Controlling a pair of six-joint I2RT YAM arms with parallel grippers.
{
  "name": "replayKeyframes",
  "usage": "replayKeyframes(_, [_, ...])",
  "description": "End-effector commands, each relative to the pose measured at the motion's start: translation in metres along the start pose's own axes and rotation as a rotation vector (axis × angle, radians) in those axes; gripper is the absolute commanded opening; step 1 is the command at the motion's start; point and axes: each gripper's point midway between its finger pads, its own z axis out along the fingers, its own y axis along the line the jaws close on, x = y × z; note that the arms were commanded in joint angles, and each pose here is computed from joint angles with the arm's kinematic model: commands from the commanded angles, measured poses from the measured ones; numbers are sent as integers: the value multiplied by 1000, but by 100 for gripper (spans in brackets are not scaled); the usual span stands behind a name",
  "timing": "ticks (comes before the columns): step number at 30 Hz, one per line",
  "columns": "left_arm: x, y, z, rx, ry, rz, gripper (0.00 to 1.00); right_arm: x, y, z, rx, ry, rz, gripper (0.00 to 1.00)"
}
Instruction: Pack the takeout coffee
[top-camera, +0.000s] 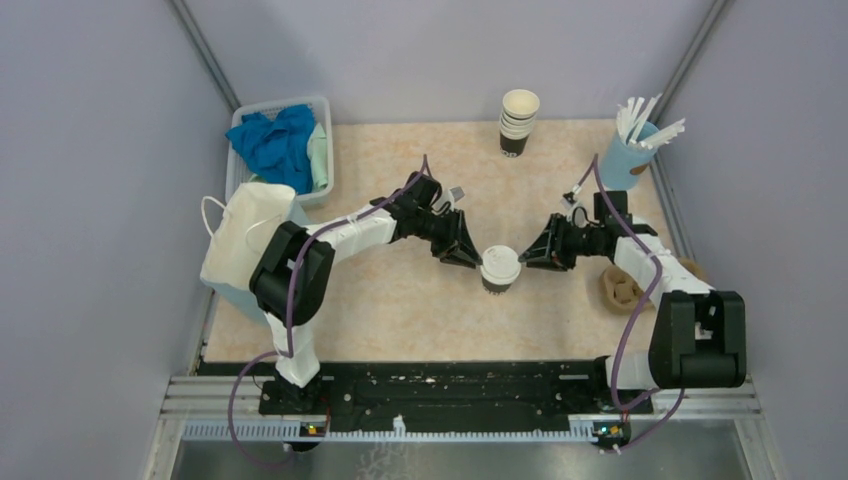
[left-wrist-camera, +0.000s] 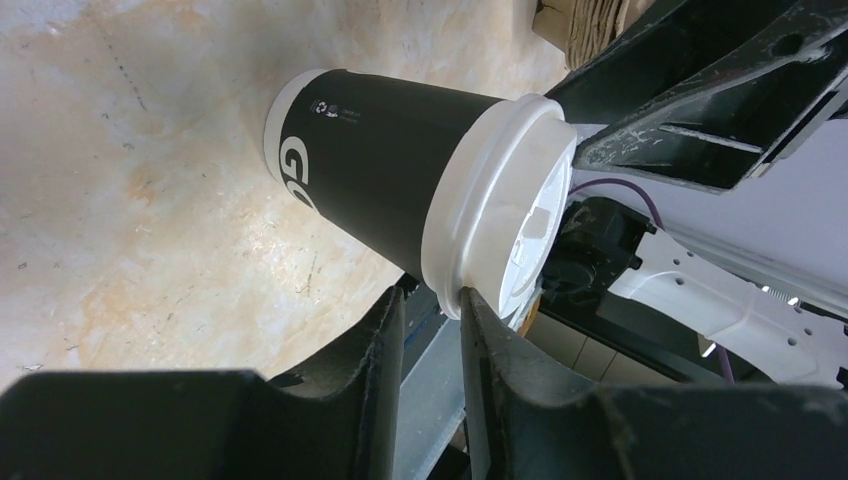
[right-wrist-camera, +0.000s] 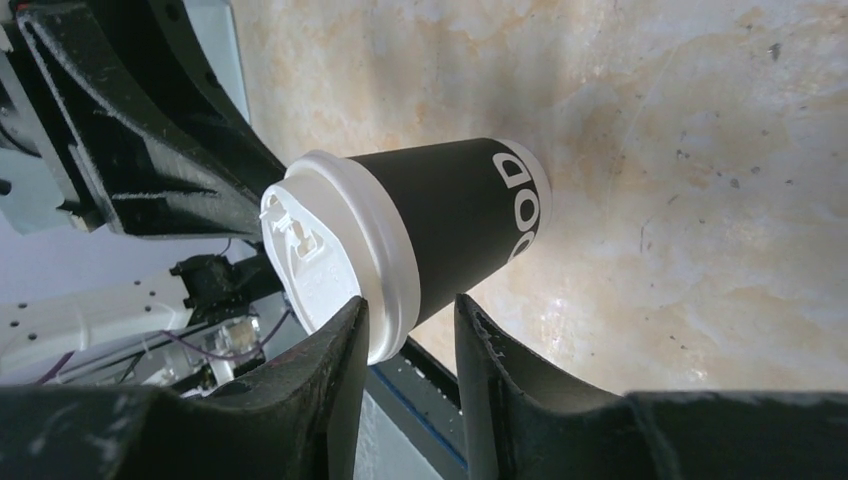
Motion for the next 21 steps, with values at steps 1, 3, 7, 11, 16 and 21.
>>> replayKeyframes(1, [-1,-11,-8,-38,-24,57,36,-10,-1,-12,111,-28,-43,38])
replayKeyframes(3, [-2,-15,-14,-39,-33,63,39,-16,7,-17,111,-32,-54,42])
replayKeyframes(7, [-5,-19,-33,-51,-73,81,45,-18,15,-26,124,-24,-91,52])
replayKeyframes(11, [-16,-27,-48,-15,-120,113,55,-5,22,-26,69,16,-89,56])
replayKeyframes(16, [-27,-50,-35,121,-81,146,69,6,23,-18,41,35,-64,52])
replayKeyframes(21, [-39,-59,-13,134,-42,159,70,6,25,-11,27,26,-50,46])
